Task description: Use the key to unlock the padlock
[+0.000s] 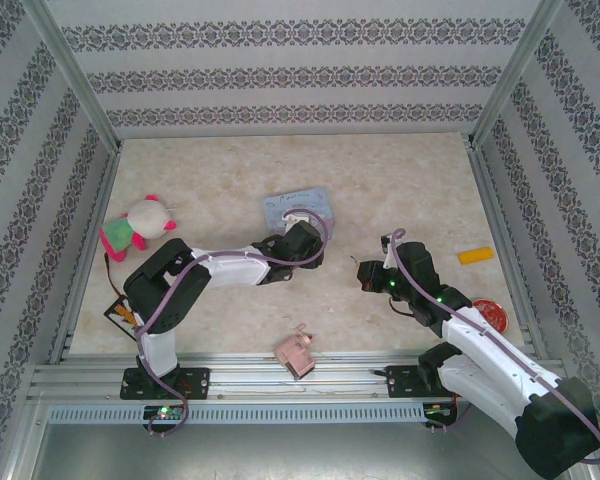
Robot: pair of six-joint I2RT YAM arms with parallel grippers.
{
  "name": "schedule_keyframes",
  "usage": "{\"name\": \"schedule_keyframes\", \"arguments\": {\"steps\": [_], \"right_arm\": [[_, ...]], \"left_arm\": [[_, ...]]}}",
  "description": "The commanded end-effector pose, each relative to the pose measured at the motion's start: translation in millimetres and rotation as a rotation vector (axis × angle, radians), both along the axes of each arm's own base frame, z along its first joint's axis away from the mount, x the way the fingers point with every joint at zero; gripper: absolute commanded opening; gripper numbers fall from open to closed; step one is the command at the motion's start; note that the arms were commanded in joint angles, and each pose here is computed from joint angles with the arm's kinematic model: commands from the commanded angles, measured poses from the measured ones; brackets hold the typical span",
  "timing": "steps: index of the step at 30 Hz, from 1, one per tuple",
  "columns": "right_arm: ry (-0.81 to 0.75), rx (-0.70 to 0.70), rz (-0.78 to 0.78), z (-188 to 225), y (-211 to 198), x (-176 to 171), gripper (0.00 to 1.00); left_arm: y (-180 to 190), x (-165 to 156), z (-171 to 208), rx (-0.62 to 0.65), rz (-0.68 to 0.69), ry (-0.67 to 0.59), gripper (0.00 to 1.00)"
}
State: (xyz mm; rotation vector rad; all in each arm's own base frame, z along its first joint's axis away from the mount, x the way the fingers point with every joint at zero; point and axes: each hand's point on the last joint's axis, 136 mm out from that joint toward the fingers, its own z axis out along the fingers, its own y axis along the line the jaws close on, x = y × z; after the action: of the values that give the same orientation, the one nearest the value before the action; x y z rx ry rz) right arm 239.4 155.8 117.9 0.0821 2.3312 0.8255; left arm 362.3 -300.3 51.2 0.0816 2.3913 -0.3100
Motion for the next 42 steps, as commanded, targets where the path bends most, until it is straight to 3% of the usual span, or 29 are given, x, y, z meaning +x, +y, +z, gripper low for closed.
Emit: {"name": "schedule_keyframes", "arguments": {"steps": [1, 7, 16, 42], "right_arm": [[-0.022, -0.005, -0.012, 10, -2, 6, 0.0], [-0.013, -0.001, -0.015, 8, -2, 6, 0.0], [-0.012, 0.004, -0.035, 8, -5, 7, 0.0], [-0.018, 0.039, -0.032, 13, -2, 11, 0.0]], "left_arm": [[31, 6, -6, 0.095, 0.052, 0.002, 0.69], [51, 10, 5, 0.127, 0.072, -0.027, 0.7], [32, 4, 11, 0.045, 0.035, -0.005, 0.71], [22, 17, -10, 0.189, 0.054, -0.016, 0.63]]}}
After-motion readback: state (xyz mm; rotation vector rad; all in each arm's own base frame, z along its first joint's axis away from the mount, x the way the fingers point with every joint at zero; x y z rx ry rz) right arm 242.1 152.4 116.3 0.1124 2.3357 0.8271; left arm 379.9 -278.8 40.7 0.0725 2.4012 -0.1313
